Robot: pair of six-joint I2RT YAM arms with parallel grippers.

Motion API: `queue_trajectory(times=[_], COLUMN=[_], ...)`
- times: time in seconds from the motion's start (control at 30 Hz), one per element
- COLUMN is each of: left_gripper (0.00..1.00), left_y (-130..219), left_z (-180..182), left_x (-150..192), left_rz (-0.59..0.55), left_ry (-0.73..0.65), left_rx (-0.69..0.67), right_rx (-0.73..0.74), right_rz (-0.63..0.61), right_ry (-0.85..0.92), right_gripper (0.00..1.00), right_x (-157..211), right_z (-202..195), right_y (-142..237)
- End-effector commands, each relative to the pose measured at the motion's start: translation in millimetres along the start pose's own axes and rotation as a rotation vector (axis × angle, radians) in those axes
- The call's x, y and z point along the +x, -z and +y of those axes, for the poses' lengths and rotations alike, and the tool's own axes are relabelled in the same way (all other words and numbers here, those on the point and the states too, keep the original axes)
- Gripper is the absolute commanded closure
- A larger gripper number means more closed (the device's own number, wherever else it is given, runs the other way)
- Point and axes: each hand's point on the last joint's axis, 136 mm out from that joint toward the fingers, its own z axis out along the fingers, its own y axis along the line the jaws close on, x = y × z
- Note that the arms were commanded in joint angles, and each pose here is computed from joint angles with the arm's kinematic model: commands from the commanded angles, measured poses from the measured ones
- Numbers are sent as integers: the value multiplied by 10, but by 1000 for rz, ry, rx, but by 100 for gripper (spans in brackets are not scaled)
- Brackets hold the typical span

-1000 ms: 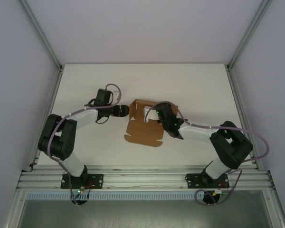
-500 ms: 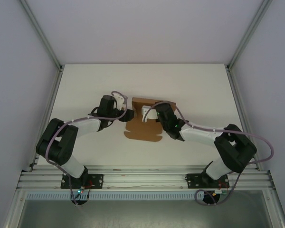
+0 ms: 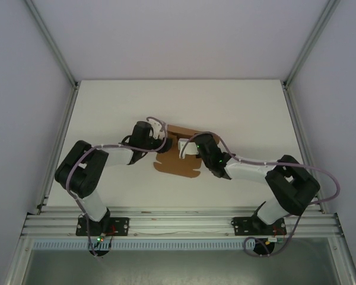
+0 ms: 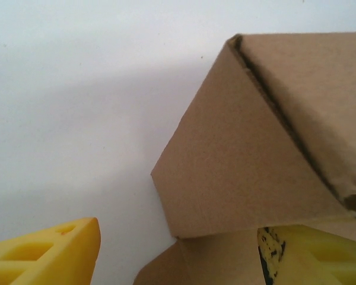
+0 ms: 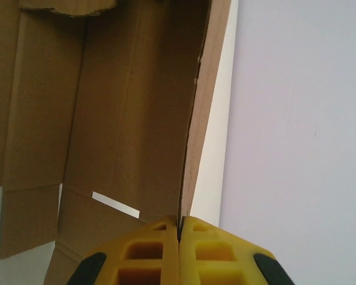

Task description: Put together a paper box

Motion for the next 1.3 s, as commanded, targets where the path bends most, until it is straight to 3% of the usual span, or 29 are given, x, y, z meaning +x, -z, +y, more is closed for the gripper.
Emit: queue_trajectory(times=[0.0, 0.2, 0.43, 0.6, 0.7, 0.77, 0.8, 0.97, 1.0, 1.27], left_gripper=[27, 30, 67, 77, 82, 85, 88, 93, 93, 90], left_y=[-57, -168, -245, -236, -226, -216, -212, -191, -190, -184], left_z=[-171, -224, -131, -23, -7, 3, 17, -19, -25, -238], left_x=[-341, -364, -382, -381, -369, -370, -370, -367, -367, -293], left_rz=[-120, -120, -107, -109, -112, -111, -110, -102, -100, -46], left_ry=[-76, -110, -117, -92, -84, -91, -90, -103, -104, -164], left_rx=[52, 66, 16, -46, -57, -65, -73, -58, -60, -29], right_rx=[-93, -118, -145, -129, -110, -74, -61, -39, -49, -140], right_rz=[-33, -13, 18, 39, 53, 55, 52, 7, -6, -155], right_ry=[51, 60, 61, 13, -34, -107, -159, -482, -569, -1205], right_gripper=[100, 100, 100, 98, 86, 67, 53, 24, 0, 0], right_x=[-96, -61, -3, 13, 24, 17, 11, -36, -48, 28], right_z=[191, 242, 287, 190, 82, -68, -160, -559, -605, -917], right_y=[-3, -10, -2, -10, 0, 31, 63, 342, 415, 638])
